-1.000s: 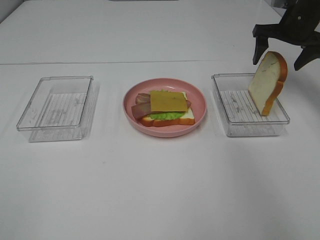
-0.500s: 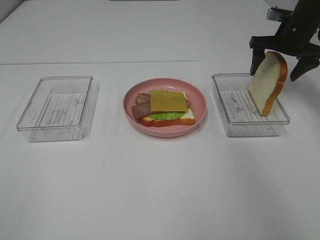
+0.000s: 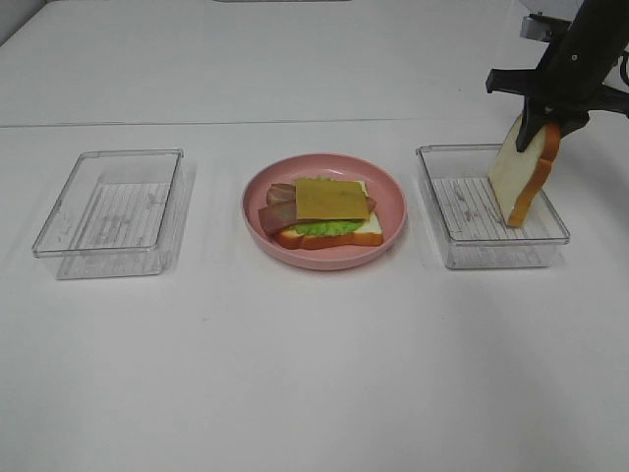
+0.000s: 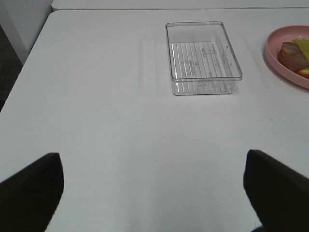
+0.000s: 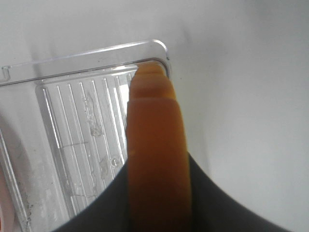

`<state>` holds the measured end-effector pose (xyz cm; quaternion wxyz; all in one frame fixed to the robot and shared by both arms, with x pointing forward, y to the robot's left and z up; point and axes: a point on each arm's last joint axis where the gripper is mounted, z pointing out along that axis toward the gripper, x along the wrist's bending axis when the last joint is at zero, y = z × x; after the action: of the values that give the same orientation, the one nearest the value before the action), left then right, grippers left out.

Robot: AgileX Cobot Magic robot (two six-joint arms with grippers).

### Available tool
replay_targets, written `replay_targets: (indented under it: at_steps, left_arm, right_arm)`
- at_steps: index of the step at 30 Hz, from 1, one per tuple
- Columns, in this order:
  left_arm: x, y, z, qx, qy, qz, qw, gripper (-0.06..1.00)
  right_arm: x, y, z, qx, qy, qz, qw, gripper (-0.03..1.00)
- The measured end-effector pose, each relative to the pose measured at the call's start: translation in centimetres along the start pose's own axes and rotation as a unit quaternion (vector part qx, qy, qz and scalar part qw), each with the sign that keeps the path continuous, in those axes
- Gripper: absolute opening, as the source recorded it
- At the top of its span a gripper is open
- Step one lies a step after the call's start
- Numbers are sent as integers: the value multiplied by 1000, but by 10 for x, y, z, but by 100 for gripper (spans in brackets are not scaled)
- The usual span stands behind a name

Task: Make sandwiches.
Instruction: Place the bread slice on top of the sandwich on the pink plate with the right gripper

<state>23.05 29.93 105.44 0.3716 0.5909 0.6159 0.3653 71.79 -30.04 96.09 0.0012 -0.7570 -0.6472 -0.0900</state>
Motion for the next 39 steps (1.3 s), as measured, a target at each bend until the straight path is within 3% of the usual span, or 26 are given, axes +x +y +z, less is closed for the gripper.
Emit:
replay_targets:
  at_steps: [13, 18, 24, 27, 28, 29, 30, 31, 32, 34, 39]
  left_arm:
    - [0, 0, 0, 0, 0, 0, 1000, 95]
    - [0, 0, 0, 0, 0, 0, 1000, 95]
    - [0, 0, 0, 0, 0, 0, 1000, 95]
    - [0, 0, 0, 0, 0, 0, 1000, 95]
    - [0, 0, 0, 0, 0, 0, 1000, 95]
    - [0, 0, 0, 0, 0, 0, 1000, 95]
    - [0, 0, 0, 0, 0, 0, 1000, 95]
    - [0, 0, 0, 0, 0, 0, 1000, 95]
    - [0, 0, 0, 0, 0, 0, 1000, 95]
    - [0, 0, 0, 0, 0, 0, 1000, 95]
    - [0, 0, 0, 0, 0, 0, 1000, 95]
  right_arm:
    - [4, -2, -21, -17, 11, 3, 1000, 20]
    - [16, -12, -74, -64, 56, 7, 996, 20]
    - [21, -36, -87, -47, 91, 12, 995, 20]
    - [25, -57, -83, -23, 129, 4, 991, 20]
    - [29, -69, -76, -21, 168, -1, 986, 20]
    - [29, -69, -76, -21, 168, -1, 986, 20]
    - [35, -77, -74, -29, 213, 0, 977, 20]
    - [38, -80, -74, -33, 240, 1, 970, 20]
    - [38, -80, -74, -33, 240, 1, 970, 20]
    - [47, -83, -73, -40, 304, 12, 952, 20]
    - [54, -80, -78, -56, 359, 22, 931, 20]
